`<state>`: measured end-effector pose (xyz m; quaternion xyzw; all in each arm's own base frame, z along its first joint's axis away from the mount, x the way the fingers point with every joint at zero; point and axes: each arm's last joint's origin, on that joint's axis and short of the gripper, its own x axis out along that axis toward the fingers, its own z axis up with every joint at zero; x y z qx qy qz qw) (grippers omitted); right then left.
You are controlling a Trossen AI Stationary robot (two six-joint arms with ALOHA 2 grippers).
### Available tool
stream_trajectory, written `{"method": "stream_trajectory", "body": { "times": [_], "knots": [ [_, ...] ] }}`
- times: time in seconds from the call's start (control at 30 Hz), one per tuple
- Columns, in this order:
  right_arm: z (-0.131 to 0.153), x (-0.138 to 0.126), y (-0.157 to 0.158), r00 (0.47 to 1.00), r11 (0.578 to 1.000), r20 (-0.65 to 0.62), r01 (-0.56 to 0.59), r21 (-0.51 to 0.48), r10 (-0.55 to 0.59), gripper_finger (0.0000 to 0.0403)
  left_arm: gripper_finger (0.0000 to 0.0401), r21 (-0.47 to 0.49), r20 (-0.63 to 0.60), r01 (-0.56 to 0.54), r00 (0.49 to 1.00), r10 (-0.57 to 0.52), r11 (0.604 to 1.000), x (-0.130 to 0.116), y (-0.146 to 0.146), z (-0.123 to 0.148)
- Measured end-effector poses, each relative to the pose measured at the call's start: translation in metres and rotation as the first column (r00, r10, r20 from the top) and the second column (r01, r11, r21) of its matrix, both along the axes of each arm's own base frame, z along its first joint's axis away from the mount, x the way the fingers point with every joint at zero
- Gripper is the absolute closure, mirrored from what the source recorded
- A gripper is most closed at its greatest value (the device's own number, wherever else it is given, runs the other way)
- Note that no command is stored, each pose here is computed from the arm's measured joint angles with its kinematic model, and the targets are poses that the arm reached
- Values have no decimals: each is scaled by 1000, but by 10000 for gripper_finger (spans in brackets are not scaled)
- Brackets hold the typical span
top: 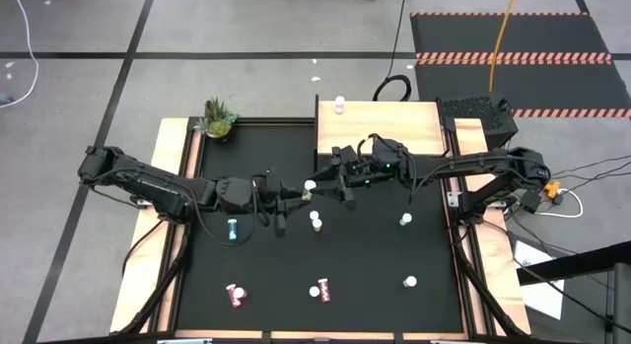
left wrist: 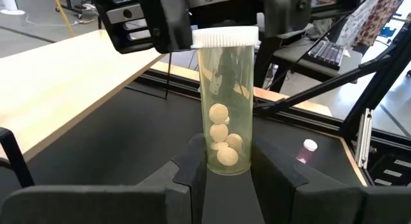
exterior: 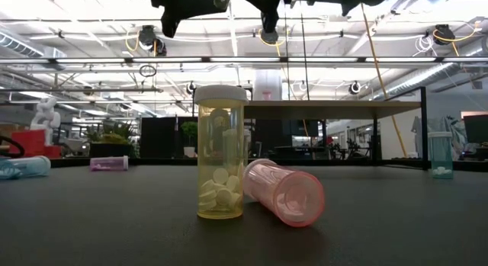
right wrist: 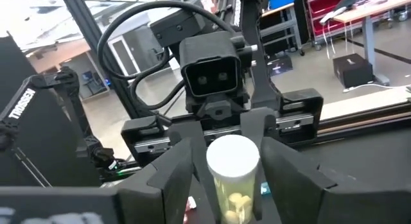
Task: Pick and place medicine bottles onto shelf by color
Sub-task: Put the top left yellow pill bottle on the shelf
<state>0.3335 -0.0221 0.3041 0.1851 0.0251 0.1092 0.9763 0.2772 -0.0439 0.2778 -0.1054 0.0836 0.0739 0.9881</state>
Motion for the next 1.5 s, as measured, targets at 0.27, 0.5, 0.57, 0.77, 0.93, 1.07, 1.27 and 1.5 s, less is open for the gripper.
{"method": "stream_trajectory", "body": {
  "times": [0.27,0.5,0.57,0.77,0.93,1.07,1.27,1.5],
  "knots": [
    [-1,0,0,1000,1000,-4,-1,-17,1,219,297,-6,1,-1,1000,1,1000,0,0,0],
    [-2,0,-1,1000,1000,-11,4,-17,-4,245,297,-29,4,-5,1000,5,1000,0,0,0],
    [-1,0,-2,1000,1000,-11,5,-17,-6,254,297,-31,4,-6,1000,6,1000,0,0,0],
    [-1,0,-2,1000,1000,-11,6,-17,-7,276,297,-36,5,-7,1000,7,999,0,0,0],
    [-1,0,-2,1000,1000,-9,7,-24,-7,274,297,-36,5,-3,1000,3,999,0,0,0],
    [-1,0,-2,1000,1000,-4,7,-25,-7,256,297,-33,5,20,1000,-20,999,0,-1,0],
    [-1,0,-2,1000,1000,-2,7,-25,-7,238,297,-24,6,24,1000,-24,999,0,-1,0],
    [-1,0,-2,1000,1000,-2,7,-22,-7,237,297,-29,31,18,999,-17,999,1,1,3]
  ]
}}
